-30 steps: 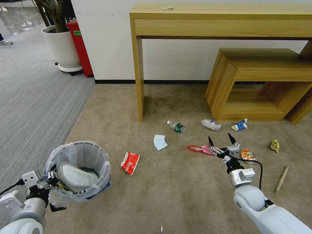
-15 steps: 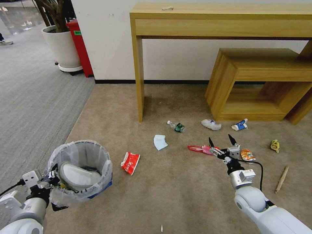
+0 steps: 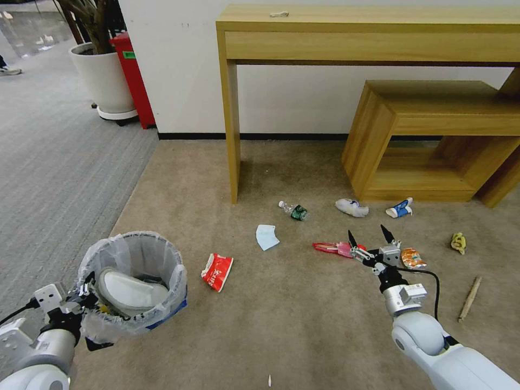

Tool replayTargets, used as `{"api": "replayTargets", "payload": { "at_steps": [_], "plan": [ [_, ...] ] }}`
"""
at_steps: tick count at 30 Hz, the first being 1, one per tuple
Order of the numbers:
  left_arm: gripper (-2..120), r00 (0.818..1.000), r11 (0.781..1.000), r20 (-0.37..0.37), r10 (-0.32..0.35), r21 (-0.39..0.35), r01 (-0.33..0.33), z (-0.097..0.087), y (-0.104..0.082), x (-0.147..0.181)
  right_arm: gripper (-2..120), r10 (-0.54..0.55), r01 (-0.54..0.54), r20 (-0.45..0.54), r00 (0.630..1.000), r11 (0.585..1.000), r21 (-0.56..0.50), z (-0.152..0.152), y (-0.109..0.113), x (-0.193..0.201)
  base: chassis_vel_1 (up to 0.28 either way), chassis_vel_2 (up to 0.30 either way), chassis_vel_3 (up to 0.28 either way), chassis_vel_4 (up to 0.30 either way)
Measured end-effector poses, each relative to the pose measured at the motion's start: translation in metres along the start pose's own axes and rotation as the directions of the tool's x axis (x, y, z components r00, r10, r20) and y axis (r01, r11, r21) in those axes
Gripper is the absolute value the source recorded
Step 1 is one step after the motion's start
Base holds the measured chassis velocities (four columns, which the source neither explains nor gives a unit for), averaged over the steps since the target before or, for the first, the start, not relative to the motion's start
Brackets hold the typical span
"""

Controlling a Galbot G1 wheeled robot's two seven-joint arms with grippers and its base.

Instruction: Pick up the trash bin and place the garbage on the floor into it.

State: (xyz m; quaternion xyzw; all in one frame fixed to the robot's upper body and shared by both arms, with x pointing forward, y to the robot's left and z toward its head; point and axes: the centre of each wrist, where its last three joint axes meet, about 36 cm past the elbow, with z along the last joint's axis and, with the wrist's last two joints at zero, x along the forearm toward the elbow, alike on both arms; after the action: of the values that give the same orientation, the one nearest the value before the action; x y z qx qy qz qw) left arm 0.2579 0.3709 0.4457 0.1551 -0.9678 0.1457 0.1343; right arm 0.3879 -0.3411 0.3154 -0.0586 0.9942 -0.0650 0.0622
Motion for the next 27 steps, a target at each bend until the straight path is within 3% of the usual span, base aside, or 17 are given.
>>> {"api": "replayTargets", "payload": {
  "at_steps": [27],
  "plan": [
    [3,1.0,1.0,0.017,0.006,0.006,-0.006,0.0039,-0.0058,-0.001,98,-0.005,0.005,0.009,1.0,1.0,0.003,0.0017,-0.0009,-0.0002,0.008,0.008,0.007,0.009]
  ]
}}
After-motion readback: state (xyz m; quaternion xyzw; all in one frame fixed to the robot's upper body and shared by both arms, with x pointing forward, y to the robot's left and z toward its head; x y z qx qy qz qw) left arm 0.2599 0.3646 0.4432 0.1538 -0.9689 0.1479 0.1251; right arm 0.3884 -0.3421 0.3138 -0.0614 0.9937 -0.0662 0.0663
